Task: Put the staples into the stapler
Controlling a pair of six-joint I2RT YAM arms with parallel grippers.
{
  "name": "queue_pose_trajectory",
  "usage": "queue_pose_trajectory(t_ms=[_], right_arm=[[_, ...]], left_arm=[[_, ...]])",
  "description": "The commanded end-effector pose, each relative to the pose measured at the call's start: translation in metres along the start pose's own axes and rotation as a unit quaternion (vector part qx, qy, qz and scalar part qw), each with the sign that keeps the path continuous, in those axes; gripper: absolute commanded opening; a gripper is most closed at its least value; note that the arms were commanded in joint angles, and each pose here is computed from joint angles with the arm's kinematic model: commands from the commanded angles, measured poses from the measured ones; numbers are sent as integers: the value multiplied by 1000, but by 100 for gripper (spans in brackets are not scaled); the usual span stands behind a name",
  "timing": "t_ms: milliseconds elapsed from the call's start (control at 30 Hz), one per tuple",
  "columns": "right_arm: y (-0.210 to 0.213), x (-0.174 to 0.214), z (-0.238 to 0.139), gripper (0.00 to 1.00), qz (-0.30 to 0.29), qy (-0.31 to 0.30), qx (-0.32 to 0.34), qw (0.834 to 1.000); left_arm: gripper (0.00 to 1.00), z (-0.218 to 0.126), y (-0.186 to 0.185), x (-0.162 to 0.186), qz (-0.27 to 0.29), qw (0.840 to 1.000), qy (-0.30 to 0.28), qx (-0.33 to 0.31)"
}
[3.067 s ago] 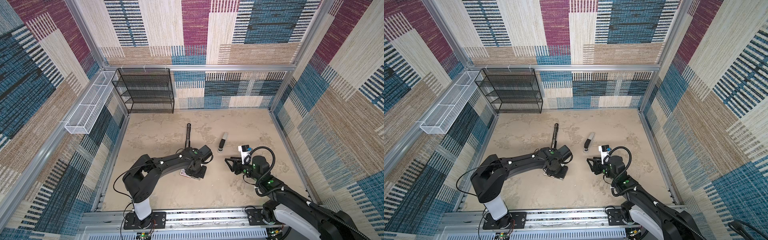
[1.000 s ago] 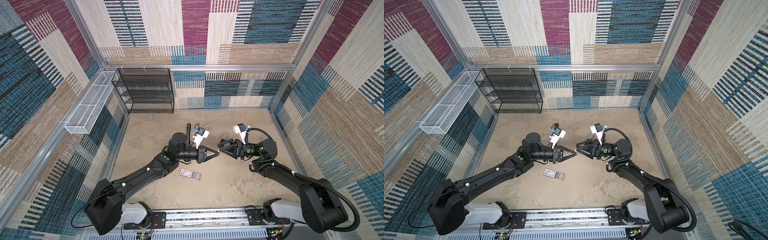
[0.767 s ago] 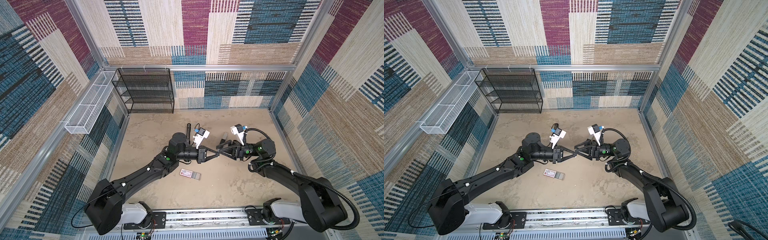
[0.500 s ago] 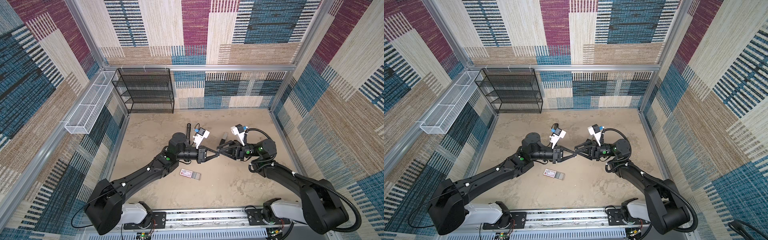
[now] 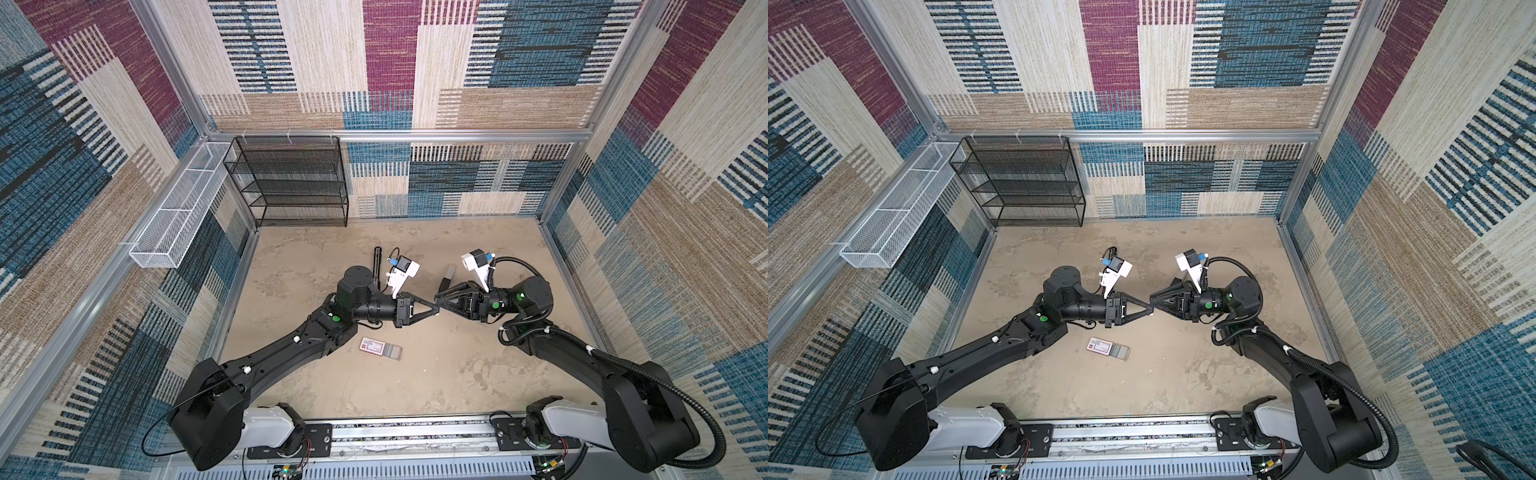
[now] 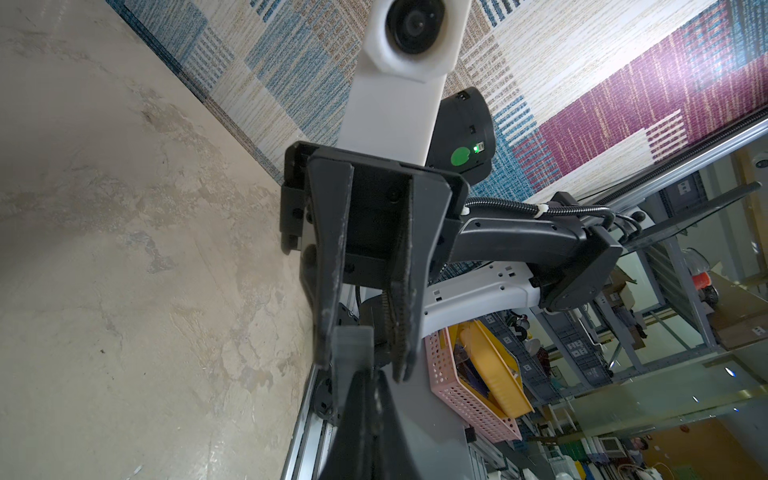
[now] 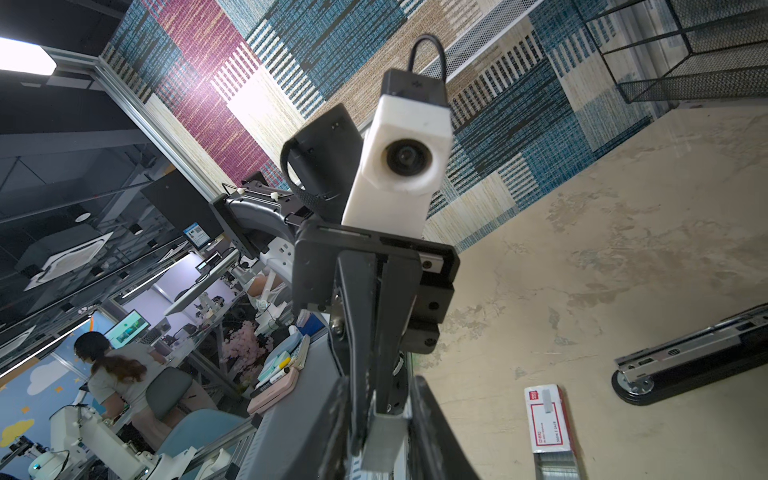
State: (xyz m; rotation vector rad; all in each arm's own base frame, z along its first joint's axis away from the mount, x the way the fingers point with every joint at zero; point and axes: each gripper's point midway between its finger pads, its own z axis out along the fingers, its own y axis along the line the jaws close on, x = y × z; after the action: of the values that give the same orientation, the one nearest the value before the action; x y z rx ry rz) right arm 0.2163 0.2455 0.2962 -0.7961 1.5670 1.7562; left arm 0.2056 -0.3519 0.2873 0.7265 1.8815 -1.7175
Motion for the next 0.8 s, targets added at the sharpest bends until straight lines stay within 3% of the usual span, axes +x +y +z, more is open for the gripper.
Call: queue_pose_trajectory(t_ms=[0,433,600,767], right_arm=[[5,-2,1,25,-16,2,-5,1000],[5,-7,1,20,-23,-1,-1,1000],[1,-9,1,19,-23,-6,10,1000],[-2,-13,1,19,-24,-15,20,999]], left_arm=[[0,-1,-5,-5,7,1000,-9,8],[0,-2,-3,-4,9,1000,-11,1],[22,-5,-3,-3,11,1000,-11,-7],[28,-7,-4,0,10,1000,-8,-7]])
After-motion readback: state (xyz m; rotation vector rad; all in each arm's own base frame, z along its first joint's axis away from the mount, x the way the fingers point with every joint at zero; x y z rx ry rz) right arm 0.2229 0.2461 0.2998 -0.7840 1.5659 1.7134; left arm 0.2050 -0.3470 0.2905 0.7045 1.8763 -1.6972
